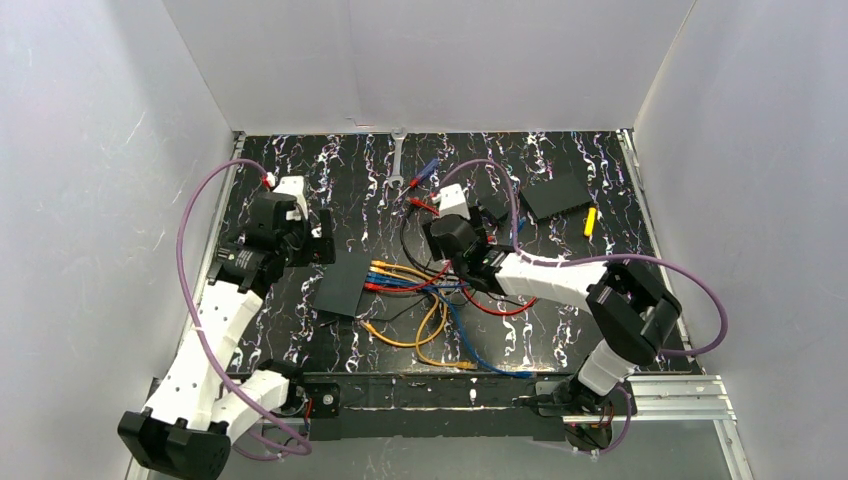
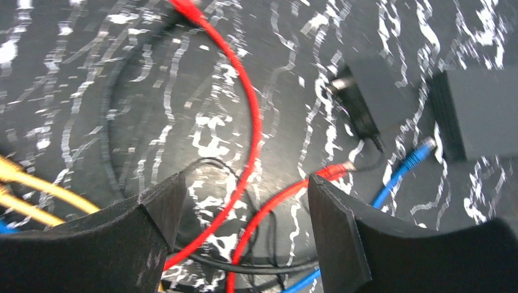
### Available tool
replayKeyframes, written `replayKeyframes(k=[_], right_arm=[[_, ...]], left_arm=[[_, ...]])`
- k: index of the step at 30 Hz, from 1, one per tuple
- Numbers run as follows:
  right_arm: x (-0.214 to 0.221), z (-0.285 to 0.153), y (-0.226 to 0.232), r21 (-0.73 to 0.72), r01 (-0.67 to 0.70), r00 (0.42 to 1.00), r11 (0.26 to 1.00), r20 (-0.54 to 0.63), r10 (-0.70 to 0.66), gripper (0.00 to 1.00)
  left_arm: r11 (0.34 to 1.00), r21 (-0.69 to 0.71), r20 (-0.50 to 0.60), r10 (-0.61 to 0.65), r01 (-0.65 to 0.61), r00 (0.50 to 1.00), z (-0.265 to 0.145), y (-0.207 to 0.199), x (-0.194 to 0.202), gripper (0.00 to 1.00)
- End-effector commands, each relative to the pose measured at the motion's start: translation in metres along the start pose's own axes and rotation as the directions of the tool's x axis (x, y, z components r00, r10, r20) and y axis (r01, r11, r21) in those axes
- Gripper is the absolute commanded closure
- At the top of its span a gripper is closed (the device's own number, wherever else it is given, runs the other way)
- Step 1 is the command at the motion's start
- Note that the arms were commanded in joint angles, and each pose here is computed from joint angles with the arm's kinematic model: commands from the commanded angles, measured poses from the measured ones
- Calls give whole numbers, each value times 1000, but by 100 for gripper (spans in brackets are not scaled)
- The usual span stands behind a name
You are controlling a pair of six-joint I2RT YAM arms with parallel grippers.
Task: Insert the plug into the switch port
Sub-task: Pick up the connector from the center of the board.
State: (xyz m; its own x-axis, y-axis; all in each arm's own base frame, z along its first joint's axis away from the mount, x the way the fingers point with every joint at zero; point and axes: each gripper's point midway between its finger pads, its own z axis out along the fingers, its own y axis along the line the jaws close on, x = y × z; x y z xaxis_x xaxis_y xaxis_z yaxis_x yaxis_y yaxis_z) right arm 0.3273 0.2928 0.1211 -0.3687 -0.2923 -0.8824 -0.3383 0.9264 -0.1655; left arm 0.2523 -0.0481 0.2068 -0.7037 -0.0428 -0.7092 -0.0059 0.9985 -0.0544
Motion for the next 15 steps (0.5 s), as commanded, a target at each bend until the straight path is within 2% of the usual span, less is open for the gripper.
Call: replayKeyframes(k=[1,6,15], right_arm=[[8,-2,-43,231,-203,978,952,-1,209,21],[25,7,-62,439,-279,951,854,0,311,30],[46,34,-48,533,-329,912,780,-36,409,36]], left_arm=[[997,-57,23,61,-60,998,-10,7,7,0],[994,-50,38,100,-99,994,-13,2,9,1],[991,-47,53,130,-127,990,-16,-2,9,1]])
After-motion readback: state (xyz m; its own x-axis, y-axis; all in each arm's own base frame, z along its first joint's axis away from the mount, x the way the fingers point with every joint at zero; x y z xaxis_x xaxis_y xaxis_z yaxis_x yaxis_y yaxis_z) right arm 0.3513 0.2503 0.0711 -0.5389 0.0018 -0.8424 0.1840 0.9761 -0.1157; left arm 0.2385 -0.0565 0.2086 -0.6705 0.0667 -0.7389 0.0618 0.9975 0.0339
